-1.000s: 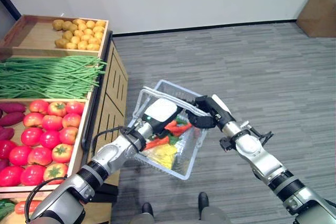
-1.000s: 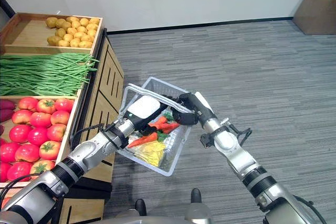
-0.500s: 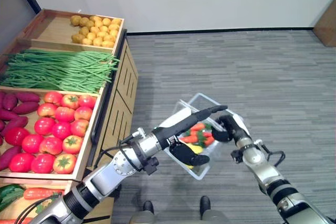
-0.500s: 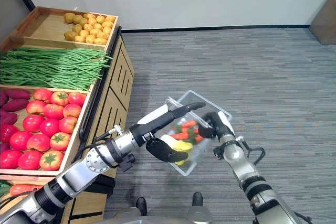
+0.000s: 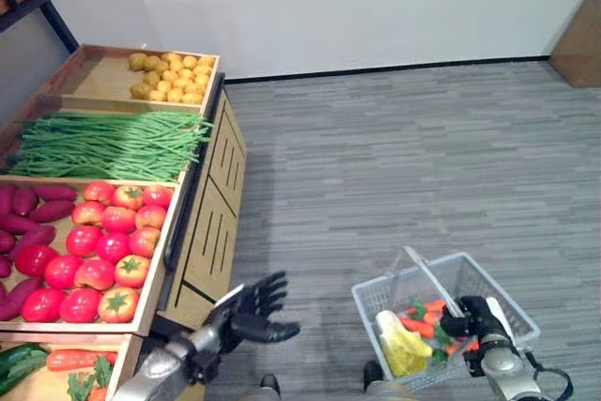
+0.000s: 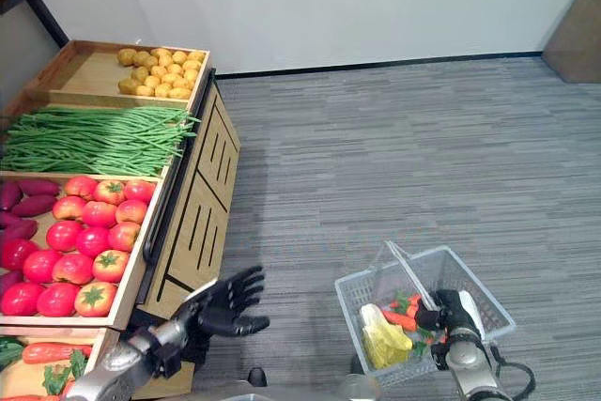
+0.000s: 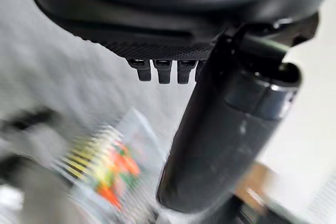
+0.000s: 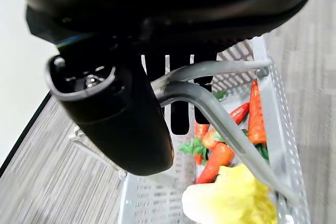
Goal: Get the vegetables into the basket
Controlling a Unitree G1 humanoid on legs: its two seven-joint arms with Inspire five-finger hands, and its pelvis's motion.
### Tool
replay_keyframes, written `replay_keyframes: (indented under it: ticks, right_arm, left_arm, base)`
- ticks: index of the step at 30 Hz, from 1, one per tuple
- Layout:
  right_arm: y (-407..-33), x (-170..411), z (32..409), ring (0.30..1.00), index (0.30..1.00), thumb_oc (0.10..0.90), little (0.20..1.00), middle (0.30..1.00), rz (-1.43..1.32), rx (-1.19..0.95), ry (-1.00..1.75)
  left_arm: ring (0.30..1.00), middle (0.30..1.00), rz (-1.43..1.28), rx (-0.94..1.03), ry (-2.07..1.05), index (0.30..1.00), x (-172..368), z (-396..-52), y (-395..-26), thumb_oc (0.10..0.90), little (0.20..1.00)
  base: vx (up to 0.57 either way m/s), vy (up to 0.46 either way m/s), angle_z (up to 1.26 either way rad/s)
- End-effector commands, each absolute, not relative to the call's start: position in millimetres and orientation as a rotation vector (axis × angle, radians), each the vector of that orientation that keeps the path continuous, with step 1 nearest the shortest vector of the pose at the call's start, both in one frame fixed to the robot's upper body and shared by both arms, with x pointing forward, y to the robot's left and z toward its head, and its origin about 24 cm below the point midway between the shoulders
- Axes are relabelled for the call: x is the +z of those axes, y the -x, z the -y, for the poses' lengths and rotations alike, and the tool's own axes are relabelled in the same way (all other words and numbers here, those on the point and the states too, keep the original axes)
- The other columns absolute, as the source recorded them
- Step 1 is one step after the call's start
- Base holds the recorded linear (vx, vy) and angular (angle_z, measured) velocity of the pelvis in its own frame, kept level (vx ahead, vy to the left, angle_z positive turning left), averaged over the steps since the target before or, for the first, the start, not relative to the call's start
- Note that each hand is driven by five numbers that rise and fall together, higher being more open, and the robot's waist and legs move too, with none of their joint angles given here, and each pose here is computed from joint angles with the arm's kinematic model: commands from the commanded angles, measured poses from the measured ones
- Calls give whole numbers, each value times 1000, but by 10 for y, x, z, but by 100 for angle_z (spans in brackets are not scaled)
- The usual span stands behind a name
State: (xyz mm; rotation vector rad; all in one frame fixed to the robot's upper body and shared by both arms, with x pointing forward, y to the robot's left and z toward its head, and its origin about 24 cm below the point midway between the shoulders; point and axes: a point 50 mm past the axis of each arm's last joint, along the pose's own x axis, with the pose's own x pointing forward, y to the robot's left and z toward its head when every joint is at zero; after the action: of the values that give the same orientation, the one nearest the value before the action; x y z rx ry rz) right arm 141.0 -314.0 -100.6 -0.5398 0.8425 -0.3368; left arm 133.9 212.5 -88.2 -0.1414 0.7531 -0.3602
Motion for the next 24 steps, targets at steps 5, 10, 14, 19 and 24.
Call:
replay_keyframes:
  ticks: [5, 10, 14, 19, 24]
  right_arm:
    - [-1480, -962, 3120, 300, 300, 400, 300, 300, -698, -539, 280]
    - [-1164, -1180, 3018, 300, 300, 400, 300, 300, -793, -640, 100]
    - [-957, -1303, 2963, 300, 300, 400, 300, 300, -882, -662, 70]
    - [-727, -1433, 2885, 300, 300, 400, 300, 300, -993, -713, 9]
    - [-542, -1504, 2833, 797, 797, 755, 797, 797, -1088, -714, 20]
  left_arm:
    - [1000, 1000, -807, -166, -206, 1000, -1198, -2280, -1240, 900, 1000]
    - [1000, 1000, -1041, -87, -370, 1000, -1503, -2340, -870, 900, 1000]
    - [1000, 1000, -1184, 4, -407, 1000, -1619, -2378, -603, 900, 1000]
    - [1000, 1000, -1249, 88, -365, 1000, -1681, -2286, -482, 900, 1000]
    - [1000, 1000, -1247, 114, -331, 1000, -1697, -2207, -503, 900, 1000]
  base:
    - [0, 0, 0]
    - [-6, -4, 5]
    - [-1, 2, -12]
    - [0, -2, -6]
    - [0, 0, 0]
